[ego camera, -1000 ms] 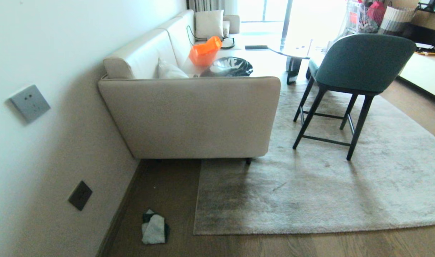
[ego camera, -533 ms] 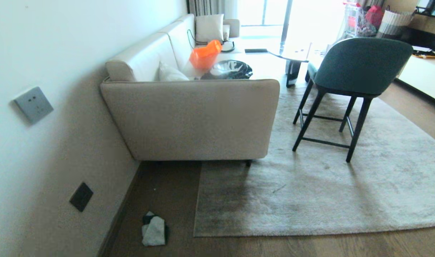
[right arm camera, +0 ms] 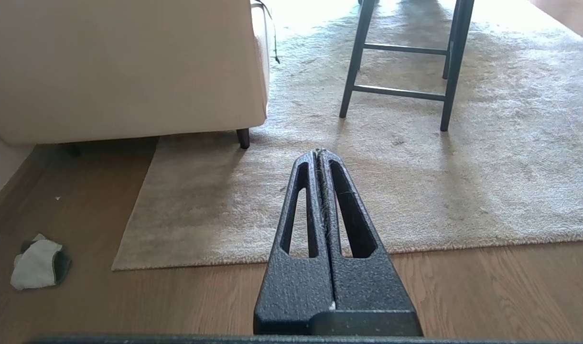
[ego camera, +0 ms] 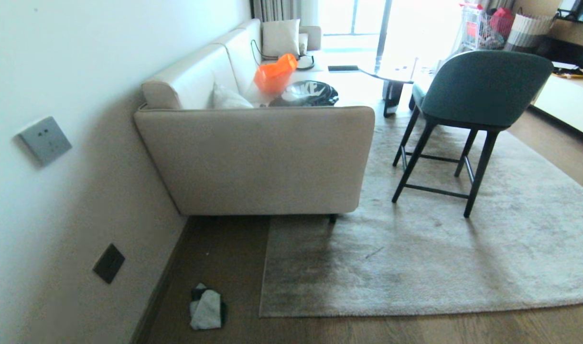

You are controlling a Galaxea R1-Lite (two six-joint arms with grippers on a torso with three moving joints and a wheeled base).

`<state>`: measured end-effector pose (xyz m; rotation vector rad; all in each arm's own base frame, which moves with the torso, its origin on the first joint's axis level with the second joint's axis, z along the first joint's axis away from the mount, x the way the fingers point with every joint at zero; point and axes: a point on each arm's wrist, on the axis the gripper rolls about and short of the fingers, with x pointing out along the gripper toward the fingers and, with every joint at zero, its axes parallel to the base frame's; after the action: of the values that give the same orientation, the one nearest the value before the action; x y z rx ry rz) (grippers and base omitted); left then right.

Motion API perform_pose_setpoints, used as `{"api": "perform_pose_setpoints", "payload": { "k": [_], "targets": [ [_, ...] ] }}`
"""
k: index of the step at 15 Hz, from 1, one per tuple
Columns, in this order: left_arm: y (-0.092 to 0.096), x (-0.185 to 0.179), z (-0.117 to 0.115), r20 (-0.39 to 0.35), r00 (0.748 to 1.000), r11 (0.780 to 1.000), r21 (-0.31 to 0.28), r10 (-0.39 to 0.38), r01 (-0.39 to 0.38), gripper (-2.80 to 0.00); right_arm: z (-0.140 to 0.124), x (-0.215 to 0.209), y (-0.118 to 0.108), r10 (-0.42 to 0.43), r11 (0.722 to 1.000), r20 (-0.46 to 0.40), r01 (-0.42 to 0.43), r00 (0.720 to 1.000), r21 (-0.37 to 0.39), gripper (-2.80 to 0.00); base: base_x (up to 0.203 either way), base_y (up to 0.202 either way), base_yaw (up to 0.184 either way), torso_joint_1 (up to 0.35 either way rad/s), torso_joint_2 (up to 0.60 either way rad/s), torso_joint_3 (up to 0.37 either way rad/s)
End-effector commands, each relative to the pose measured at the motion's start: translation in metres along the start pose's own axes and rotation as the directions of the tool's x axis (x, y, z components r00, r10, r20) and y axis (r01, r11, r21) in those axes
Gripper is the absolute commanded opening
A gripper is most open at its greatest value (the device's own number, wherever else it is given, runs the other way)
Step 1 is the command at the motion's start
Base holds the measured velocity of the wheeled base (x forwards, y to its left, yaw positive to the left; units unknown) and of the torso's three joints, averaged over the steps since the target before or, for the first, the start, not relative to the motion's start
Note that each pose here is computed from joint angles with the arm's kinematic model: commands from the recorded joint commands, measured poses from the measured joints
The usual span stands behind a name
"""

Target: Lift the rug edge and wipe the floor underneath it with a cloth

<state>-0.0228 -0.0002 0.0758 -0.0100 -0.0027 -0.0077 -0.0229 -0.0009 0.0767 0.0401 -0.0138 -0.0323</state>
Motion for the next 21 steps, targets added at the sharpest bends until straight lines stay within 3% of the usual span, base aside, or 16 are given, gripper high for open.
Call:
{"api": "perform_pose_setpoints", "payload": {
  "k": [1,21],
  "targets": [
    [0.0000,0.0000,0.0000,0.000,1.000,1.000,-0.001,0.000,0.000,-2.80,0.0001,0.0001,0.0000,0.000,1.000,-0.001,0.000,1.000,0.000,-2.80,0.000,0.000,0.000,0.000,0.00,0.000],
    [0.0000,0.0000,0.0001,0.001,1.000,1.000,-0.001,0.000,0.000,-2.80,0.0001,0.0001,0.0000,-0.001,1.000,-0.001,0.001,1.000,0.000,-2.80,0.000,0.000,0.000,0.000,0.00,0.000]
  ]
}}
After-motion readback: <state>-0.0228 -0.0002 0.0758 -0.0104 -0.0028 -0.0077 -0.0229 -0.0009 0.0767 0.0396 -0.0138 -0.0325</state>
